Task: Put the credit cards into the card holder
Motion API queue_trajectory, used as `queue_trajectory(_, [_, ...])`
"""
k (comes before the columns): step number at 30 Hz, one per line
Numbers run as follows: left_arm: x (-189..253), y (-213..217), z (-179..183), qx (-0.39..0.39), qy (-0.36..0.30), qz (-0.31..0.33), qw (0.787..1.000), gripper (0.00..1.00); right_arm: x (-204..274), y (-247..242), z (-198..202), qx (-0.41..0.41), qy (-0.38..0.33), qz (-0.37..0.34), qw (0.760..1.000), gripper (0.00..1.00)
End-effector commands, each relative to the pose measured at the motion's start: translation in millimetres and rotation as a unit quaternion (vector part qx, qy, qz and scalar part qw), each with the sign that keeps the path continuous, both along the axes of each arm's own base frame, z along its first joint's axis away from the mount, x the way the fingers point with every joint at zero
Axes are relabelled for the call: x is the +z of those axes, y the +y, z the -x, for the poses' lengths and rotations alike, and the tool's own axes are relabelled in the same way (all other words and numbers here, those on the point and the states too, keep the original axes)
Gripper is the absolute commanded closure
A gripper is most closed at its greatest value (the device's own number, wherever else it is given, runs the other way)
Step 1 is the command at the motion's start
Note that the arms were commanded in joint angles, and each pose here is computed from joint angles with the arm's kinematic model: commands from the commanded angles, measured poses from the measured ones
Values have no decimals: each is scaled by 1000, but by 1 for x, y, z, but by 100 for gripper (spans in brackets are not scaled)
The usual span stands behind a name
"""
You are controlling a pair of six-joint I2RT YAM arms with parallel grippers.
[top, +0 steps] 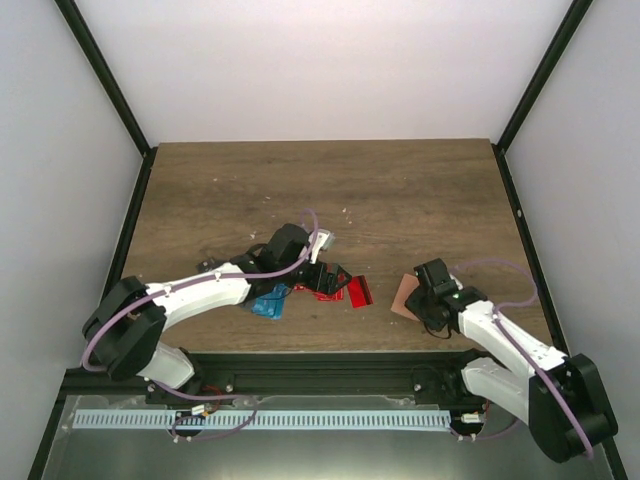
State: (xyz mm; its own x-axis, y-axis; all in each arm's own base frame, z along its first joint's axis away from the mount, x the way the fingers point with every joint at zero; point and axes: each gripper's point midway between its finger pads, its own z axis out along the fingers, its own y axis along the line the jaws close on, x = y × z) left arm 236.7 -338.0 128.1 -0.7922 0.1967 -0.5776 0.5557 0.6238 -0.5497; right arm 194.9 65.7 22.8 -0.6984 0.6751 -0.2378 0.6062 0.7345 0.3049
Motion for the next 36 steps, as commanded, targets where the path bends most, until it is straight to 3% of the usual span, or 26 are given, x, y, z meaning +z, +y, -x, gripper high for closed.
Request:
queue_trajectory(1, [4, -10, -2, -18, -15, 14, 1000, 9, -2, 10, -7, 46, -21, -14, 999, 67])
queue_trajectory(4, [0, -10, -2, -21, -14, 11, 1000, 9, 3, 12, -12, 67, -37, -12, 997, 87])
queue_trajectory(9, [2, -12, -5, -17, -19, 16, 1000, 9, 24, 20, -22, 106, -78, -14, 991, 99])
queue_trajectory(21, [18, -6, -21, 27, -59, 23, 998, 9, 79, 75, -46, 223, -183, -111, 951, 99])
queue_trajectory(26, [29, 2, -26, 42, -93, 27, 994, 10, 110, 94, -52, 272, -243, -142, 920, 99])
queue_trajectory(33, [42, 2, -17, 26, -107, 64, 992, 10, 130, 93, -52, 285, -273, -130, 909, 99])
queue_trajectory(36, [40, 3, -17, 28, -99, 72, 992, 10, 143, 99, -48, 308, -293, -139, 894, 99])
